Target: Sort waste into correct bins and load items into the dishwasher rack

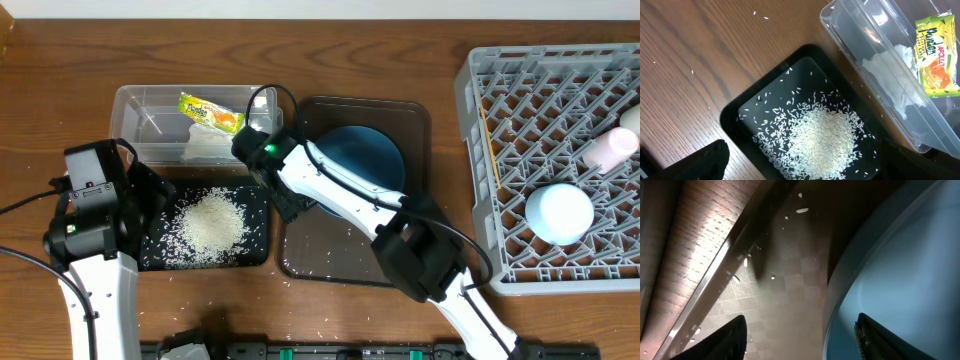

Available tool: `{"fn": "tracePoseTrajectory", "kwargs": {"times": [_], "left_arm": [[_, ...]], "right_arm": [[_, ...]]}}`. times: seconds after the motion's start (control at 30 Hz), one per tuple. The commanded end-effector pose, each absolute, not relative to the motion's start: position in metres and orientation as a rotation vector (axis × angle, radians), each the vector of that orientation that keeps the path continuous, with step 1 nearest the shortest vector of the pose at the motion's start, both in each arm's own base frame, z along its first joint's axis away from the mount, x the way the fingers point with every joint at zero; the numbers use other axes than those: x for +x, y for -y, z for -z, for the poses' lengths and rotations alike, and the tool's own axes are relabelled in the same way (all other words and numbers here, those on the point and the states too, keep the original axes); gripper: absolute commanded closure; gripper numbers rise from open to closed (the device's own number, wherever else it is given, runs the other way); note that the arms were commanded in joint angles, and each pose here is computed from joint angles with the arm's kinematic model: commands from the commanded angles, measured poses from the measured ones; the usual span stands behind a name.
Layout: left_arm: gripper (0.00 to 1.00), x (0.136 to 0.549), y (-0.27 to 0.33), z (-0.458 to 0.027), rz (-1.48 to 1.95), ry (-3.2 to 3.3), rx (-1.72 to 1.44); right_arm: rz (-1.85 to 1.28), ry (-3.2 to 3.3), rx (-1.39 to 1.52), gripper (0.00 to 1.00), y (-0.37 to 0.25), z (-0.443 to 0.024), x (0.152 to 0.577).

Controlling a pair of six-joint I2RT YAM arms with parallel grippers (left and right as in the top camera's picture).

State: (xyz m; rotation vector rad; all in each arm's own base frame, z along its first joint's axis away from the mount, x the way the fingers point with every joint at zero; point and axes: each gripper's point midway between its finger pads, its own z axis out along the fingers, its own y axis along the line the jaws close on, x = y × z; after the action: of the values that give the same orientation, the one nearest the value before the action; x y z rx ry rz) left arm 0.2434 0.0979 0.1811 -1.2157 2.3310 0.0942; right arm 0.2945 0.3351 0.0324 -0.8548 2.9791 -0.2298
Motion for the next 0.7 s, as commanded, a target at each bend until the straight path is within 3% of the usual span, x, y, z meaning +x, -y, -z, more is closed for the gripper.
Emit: {"fn": "tracePoseTrajectory", "kwargs": {"times": [0.0, 0.03, 0.1, 0.13, 0.4, 0.47, 0.5, 0.53, 0.67], "left_arm": [[0.04, 0.242, -0.101, -0.183, -0.117, -2.326, -1.221], [0.04, 0.242, -0.101, -0.183, -0.117, -2.326, -1.221], [0.03, 0.242, -0.101, -0.183, -0.117, -2.326, -1.221], [0.04, 0.242, -0.101, -0.183, -0.117, -2.326, -1.221], [0.04, 0.242, -0.101, -0.183, -0.117, -2.326, -1.221], [0.04, 0.242, -0.101, -0.183, -0.117, -2.326, -1.221], [0.04, 0.242, -0.101, -0.183, -0.117, -2.326, -1.221], [0.04, 0.242, -0.101, -0.183, -0.117, -2.326, -1.221], [0.04, 0.242, -0.101, -0.183, -0.117, -2.326, -1.221]], "right_arm": [[0.268, -2.977, -0.837, 0.32, -0.333, -0.028, 0.294], [0.268, -2.977, -0.838, 0.37, -0.333, -0.028, 0.294], [0.280, -2.983, -0.841, 0.59, -0.330, -0.030, 0.292], [0.286, -2.984, -0.829, 0.64, -0.329, -0.034, 0.292], [0.168, -2.907, -0.621, 0.60, -0.312, -0.105, 0.315], [0.134, -2.863, -0.564, 0.52, -0.302, -0.131, 0.324], [0.120, -2.838, -0.532, 0.13, -0.296, -0.145, 0.329], [0.112, -2.819, -0.505, 0.01, -0.290, -0.155, 0.333], [0.109, -2.778, -0.374, 0.01, -0.253, -0.190, 0.350]]}}
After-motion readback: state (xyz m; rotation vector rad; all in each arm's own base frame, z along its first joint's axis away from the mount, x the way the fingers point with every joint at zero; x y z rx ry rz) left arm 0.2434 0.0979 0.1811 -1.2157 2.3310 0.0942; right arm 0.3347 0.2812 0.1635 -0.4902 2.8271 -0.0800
